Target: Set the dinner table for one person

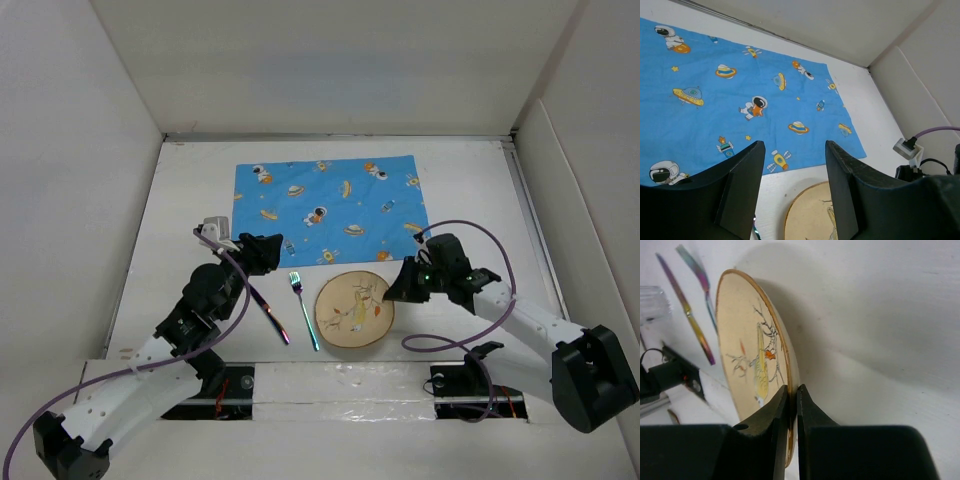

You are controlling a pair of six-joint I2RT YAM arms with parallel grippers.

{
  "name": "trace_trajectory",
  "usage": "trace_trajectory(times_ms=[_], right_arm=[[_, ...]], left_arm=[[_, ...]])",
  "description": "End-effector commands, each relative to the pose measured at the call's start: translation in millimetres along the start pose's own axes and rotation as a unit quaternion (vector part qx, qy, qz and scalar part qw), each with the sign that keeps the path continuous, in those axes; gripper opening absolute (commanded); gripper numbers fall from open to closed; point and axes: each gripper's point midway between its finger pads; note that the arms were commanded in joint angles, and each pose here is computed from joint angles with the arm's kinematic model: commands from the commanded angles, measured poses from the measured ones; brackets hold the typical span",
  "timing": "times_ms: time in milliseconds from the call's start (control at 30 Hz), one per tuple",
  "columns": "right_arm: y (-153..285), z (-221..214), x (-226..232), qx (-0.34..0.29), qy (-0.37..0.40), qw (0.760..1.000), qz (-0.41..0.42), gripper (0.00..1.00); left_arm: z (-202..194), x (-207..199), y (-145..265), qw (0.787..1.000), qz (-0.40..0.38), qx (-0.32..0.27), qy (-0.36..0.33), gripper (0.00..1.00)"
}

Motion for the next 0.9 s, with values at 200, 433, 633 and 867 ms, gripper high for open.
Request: trace_trajectory(times_ms=[200,433,633,867], right_arm=[[31,75,134,-0.051,0.075,0.969,0.229,0.00],[-2,171,162,-0.133,0.090,0.959,0.233,0.00],[-42,240,155,-0.160,0.069,0.957,0.234,0.00],[-84,283,147,-0.162,0.051,0.961,0.220,0.00]], left_arm=[[19,19,11,0.997,0.037,-0.058,0.019,0.50],[24,22,17,0.996,0.039,-0.075,0.027,0.53],[20,22,12,0.997,0.045,-0.063,0.019,0.53],[18,21,10,0.997,0.041,-0.060,0.016,0.53]])
Point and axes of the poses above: each gripper's point midway between its finger pads, its own y axis back along the fingers, its own x axis along the line the jaws close on, z = x × y, and after that the axes turned 4 degrees about -y, right-handed
